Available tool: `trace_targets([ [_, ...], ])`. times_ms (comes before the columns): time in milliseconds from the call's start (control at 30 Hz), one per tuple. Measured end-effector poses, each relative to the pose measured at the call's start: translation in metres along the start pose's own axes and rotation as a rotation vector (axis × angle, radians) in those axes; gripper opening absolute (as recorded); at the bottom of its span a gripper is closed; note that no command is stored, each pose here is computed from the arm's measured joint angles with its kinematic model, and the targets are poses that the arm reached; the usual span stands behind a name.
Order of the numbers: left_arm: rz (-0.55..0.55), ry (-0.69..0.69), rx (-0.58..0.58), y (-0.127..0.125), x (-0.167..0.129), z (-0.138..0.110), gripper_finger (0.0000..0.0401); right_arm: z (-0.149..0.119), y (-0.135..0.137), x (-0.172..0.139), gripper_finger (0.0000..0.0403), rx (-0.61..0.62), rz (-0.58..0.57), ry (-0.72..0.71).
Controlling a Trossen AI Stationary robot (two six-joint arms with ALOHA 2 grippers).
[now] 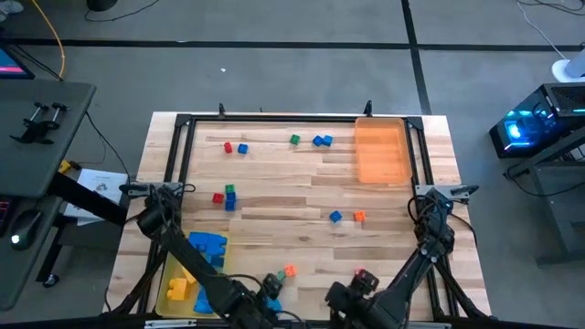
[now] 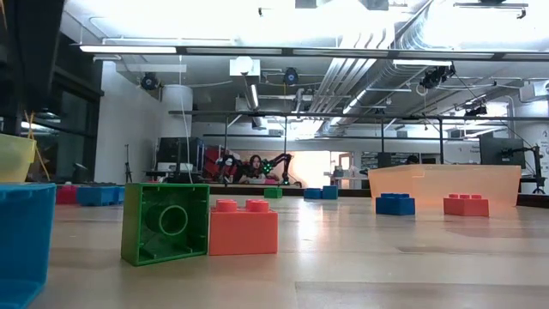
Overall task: Sort blocks by size
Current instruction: Put the large blue game piece into the yellow bin
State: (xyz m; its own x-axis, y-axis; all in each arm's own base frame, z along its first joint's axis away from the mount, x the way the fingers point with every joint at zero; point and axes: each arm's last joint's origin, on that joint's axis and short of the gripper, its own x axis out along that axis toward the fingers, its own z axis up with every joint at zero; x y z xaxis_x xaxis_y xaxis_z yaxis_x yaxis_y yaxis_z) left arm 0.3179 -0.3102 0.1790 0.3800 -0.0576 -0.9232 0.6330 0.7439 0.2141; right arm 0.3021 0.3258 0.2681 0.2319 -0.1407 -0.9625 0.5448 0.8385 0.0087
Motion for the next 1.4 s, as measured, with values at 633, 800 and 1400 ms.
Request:
trace_targets([
  [633,-0.106,-0.054,0.102,0.050,0.021,-0.003,0.0307,0.002,0.007,0.000,0.0362,0.272,0.073,0.021],
  [800,-0.198,-0.056,0.066,0.059,0.023,-0.006,0.0307,0.002,0.007,0.000,0.0362,0.271,0.072,0.021],
  [1400,-0.319,-0.063,-0.050,0.064,0.000,-0.005,0.0307,0.002,0.003,0.000,0.0362,0.204,0.039,0.017],
])
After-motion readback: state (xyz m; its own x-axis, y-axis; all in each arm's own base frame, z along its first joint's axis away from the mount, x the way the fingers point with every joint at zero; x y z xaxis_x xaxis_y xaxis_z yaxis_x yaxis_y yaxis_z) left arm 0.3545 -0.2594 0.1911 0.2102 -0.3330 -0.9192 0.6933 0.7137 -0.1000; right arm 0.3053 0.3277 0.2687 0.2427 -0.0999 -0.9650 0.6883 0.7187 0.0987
